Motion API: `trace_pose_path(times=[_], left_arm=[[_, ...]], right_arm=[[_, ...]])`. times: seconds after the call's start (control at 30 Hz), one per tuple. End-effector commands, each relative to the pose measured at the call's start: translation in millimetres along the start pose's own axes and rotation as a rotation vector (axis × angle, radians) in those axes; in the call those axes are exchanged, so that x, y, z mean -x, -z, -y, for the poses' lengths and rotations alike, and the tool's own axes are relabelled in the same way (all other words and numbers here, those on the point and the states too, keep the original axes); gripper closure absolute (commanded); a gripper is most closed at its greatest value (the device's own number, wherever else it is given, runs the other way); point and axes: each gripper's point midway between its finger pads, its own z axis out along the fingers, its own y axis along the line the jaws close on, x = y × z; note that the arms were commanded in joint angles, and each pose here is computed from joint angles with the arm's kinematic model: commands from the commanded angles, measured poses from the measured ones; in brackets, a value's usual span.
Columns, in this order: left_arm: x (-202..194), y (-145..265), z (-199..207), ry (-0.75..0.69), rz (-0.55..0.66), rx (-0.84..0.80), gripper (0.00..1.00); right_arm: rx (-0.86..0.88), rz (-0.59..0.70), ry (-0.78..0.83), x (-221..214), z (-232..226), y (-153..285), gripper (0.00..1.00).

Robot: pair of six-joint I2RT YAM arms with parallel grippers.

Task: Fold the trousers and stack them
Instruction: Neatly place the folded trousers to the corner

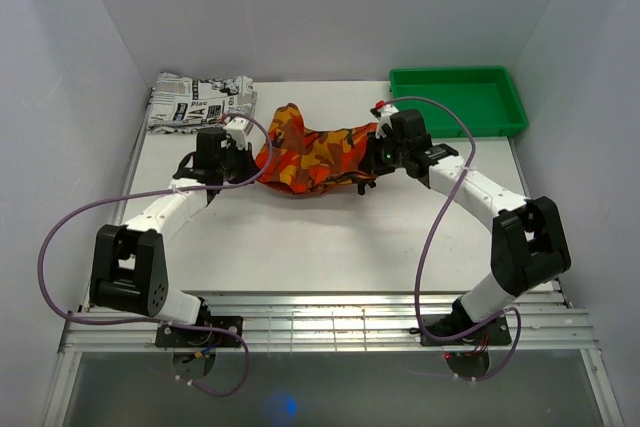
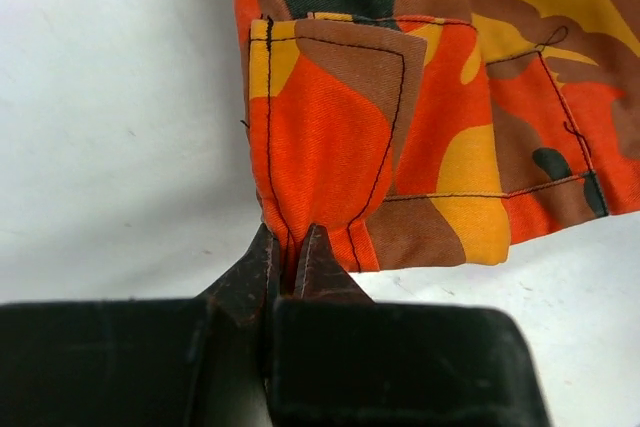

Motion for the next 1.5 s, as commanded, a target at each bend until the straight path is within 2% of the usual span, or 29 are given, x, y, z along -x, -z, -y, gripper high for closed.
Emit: trace_pose_path(times=[0.0,0.27,0.43,0.47,0.53,0.57,0.77,0.9,1.03,1.07,1.1,1.27,1.3,1.47], left_arm=[[80.6,28.5,-15.9,-0.224,0.252,0.12,1.0],[156.2,54.5,-22.6,-0.284,0.471,0.172,1.0],[202.3,81.0,-57.7,-0.251,0.615,0.25,1.0],[212.2,86.9,-61.3,-0.25,0.643,0.256,1.0],[225.7,101.0,-86.9,-0.216,0.695,0.3,1.0],[230.8,106.6,-100.9,-0.206,0.713,0.318,1.0],[251.1,129.9,-144.6,-0.155,0.852,0.358,1.0],[249.7,140.4,-199.4,-0.085,0.914,0.419,1.0],[243.9,148.0,-237.9,-0.042,0.98,0.456,1.0],[240.2,152.1,-249.4,-0.032,0.99,0.472,1.0],[240.1,153.3,-254.4,-0.028,1.009,0.471,1.0],[217.1,139.4,-298.8,0.023,1.006,0.507,1.0],[216.8,139.6,-302.9,0.021,1.02,0.508,1.0],[194.9,114.2,-332.0,0.094,1.01,0.523,1.0]], right_arm=[[-0.082,0.19,0.178,72.5,0.4,5.0,0.92],[-0.046,0.368,0.338,153.1,-38.6,-2.1,0.92],[0.015,0.557,0.435,224.4,-76.2,-0.3,0.92],[0.024,0.557,0.442,226.6,-77.9,-15.0,0.92],[0.056,0.642,0.465,256.7,-97.1,-12.3,0.92],[0.069,0.636,0.468,256.0,-97.6,-31.1,0.92],[0.257,0.786,0.475,295.3,-150.1,-75.3,0.92],[0.279,0.904,0.484,303.1,-171.0,-104.4,0.92],[0.248,1.057,0.493,303.9,-189.2,-122.3,0.92],[0.231,1.066,0.504,293.1,-184.6,-144.3,0.92],[0.219,1.113,0.489,299.4,-188.0,-140.0,0.92],[0.198,1.185,0.492,274.9,-182.0,-168.7,0.92],[0.197,1.242,0.499,276.1,-182.0,-163.2,0.92],[0.185,1.25,0.533,251.6,-172.7,-191.8,0.92]])
